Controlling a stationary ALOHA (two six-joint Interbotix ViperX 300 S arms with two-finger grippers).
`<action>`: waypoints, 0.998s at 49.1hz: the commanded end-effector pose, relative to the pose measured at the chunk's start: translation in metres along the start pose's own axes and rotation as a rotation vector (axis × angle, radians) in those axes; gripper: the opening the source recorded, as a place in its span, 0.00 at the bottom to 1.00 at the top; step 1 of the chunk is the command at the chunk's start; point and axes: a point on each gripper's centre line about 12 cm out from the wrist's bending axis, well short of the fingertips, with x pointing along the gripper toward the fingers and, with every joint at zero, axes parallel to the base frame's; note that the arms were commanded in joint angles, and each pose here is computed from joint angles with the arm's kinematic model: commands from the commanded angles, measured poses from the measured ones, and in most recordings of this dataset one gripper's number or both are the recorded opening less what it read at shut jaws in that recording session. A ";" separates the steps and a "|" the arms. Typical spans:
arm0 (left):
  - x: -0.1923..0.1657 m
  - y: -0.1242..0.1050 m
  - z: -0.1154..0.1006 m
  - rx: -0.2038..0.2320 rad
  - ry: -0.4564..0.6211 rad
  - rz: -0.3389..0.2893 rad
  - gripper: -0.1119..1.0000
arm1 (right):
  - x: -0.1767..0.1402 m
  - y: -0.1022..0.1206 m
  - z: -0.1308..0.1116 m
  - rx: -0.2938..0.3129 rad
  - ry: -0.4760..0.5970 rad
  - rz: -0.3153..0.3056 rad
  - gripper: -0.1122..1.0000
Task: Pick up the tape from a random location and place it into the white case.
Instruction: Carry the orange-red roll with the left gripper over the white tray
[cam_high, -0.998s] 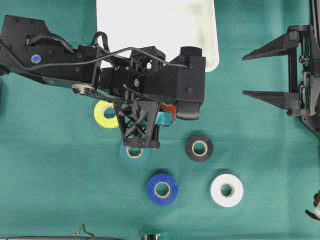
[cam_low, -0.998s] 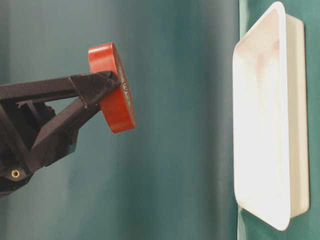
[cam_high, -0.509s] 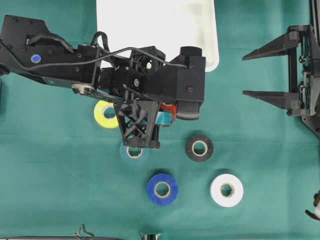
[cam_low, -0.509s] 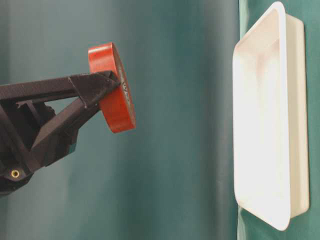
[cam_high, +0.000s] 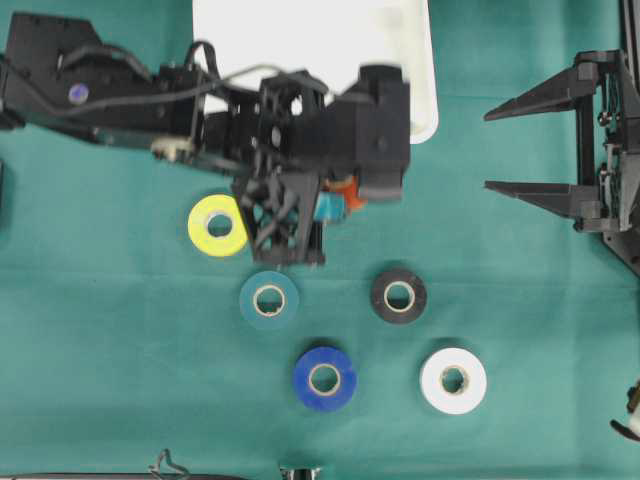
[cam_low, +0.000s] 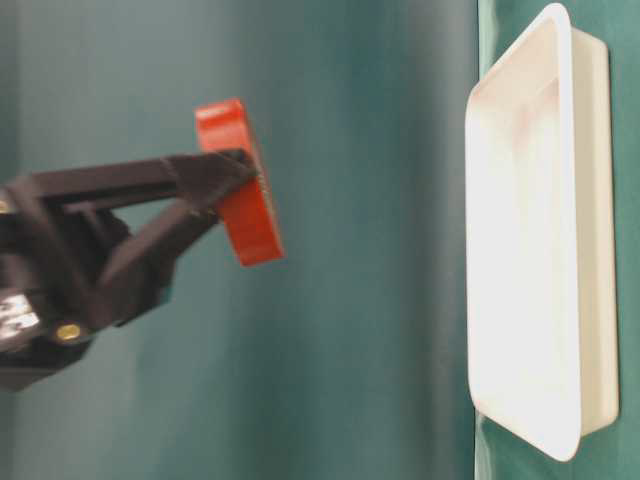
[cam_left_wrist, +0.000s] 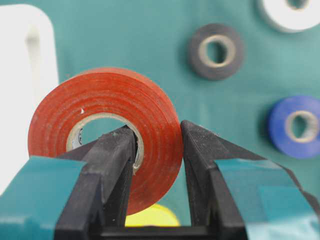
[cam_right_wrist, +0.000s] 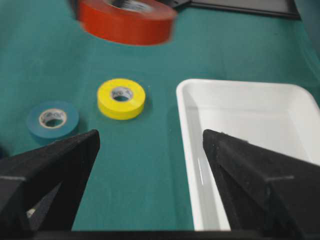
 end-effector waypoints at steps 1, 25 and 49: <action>-0.019 0.019 0.006 -0.030 -0.055 0.027 0.31 | 0.001 0.000 0.010 -0.001 -0.025 -0.001 0.93; -0.007 0.113 -0.019 -0.190 -0.028 0.157 0.31 | 0.001 0.000 0.010 -0.002 -0.025 0.001 0.93; -0.007 0.132 -0.024 -0.186 -0.029 0.184 0.31 | 0.001 0.000 0.010 -0.001 -0.020 -0.001 0.93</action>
